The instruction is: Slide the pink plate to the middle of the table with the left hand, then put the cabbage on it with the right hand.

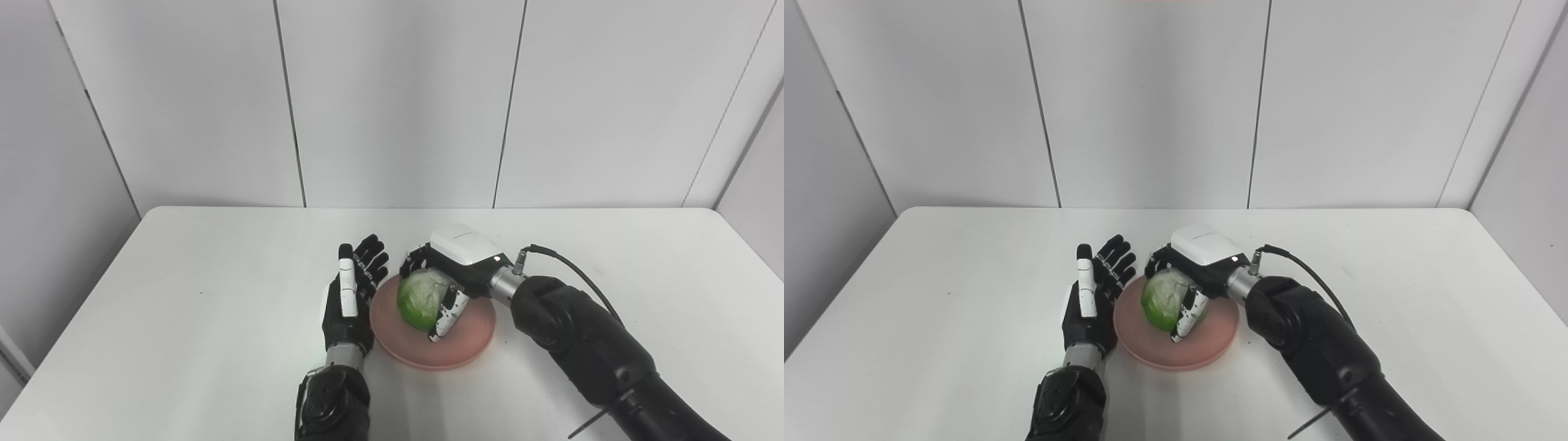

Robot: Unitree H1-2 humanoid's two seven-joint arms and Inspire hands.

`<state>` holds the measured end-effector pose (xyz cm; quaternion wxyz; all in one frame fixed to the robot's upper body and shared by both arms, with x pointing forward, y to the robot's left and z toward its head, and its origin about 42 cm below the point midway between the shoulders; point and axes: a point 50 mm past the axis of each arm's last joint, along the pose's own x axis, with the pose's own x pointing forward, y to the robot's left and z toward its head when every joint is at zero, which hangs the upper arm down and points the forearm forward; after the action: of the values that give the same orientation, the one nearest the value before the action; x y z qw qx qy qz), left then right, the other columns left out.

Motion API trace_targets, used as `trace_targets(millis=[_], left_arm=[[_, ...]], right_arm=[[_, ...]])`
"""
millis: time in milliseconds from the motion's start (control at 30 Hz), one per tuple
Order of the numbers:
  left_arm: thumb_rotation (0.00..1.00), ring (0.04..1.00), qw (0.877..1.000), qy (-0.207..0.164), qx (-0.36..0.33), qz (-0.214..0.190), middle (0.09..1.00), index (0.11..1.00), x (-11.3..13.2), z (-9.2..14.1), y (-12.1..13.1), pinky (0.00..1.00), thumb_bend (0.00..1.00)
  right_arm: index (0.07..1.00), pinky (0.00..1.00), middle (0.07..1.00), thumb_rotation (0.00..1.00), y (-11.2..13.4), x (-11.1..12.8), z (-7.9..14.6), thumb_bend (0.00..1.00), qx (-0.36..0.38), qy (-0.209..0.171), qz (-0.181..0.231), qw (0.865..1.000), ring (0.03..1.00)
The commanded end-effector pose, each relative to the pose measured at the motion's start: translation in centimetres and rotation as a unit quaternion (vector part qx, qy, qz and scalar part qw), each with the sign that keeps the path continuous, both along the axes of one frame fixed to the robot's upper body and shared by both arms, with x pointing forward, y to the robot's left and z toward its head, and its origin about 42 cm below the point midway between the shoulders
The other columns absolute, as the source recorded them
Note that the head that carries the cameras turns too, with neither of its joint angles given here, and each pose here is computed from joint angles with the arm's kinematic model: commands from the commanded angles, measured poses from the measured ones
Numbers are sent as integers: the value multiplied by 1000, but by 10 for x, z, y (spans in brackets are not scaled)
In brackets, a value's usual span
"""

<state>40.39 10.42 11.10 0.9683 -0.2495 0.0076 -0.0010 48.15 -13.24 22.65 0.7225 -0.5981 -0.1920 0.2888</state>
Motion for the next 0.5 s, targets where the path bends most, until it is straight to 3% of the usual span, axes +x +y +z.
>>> trace_targets(millis=[0, 67, 133, 167, 200, 233, 300, 400, 467], left_arm=[[885, 822, 995, 97, -19, 0, 806, 737, -26, -42, -11, 849, 842], [878, 823, 995, 99, -22, 1, 802, 718, -27, -42, -13, 845, 841], [878, 826, 995, 99, -23, 0, 806, 719, -27, -42, -14, 849, 843], [880, 828, 995, 98, -23, -1, 812, 724, -27, -42, -14, 862, 849], [880, 828, 995, 98, -23, -2, 812, 725, -27, -42, -14, 864, 849], [881, 830, 995, 97, -23, -2, 814, 728, -27, -42, -14, 870, 851], [885, 833, 995, 97, -24, -3, 819, 729, -27, -42, -14, 880, 847], [885, 845, 995, 96, -27, -4, 828, 723, -27, -42, -13, 900, 834], [885, 843, 995, 96, -26, -4, 827, 722, -27, -42, -13, 893, 836]], right_arm=[[514, 349, 484, 0, 0, 2, 3, 520, 1, -12, 2, 1000, 444], [501, 372, 493, 0, -1, 1, 3, 521, 6, -12, 3, 1000, 457], [498, 395, 593, 0, -3, 1, 3, 515, 11, -10, 2, 1000, 461], [498, 440, 670, 101, -3, 0, 5, 521, 12, -9, 0, 1000, 547], [498, 446, 678, 108, -3, 0, 6, 522, 13, -7, -2, 1000, 558], [584, 474, 699, 105, -3, -1, 7, 693, 13, -4, -2, 1000, 594], [665, 562, 754, 155, -5, -1, 8, 856, 9, 3, 3, 1000, 695], [699, 659, 817, 260, -9, -2, 11, 985, 10, 8, 14, 1000, 787], [709, 692, 841, 293, -11, -2, 12, 999, 11, 14, 17, 1000, 814]])
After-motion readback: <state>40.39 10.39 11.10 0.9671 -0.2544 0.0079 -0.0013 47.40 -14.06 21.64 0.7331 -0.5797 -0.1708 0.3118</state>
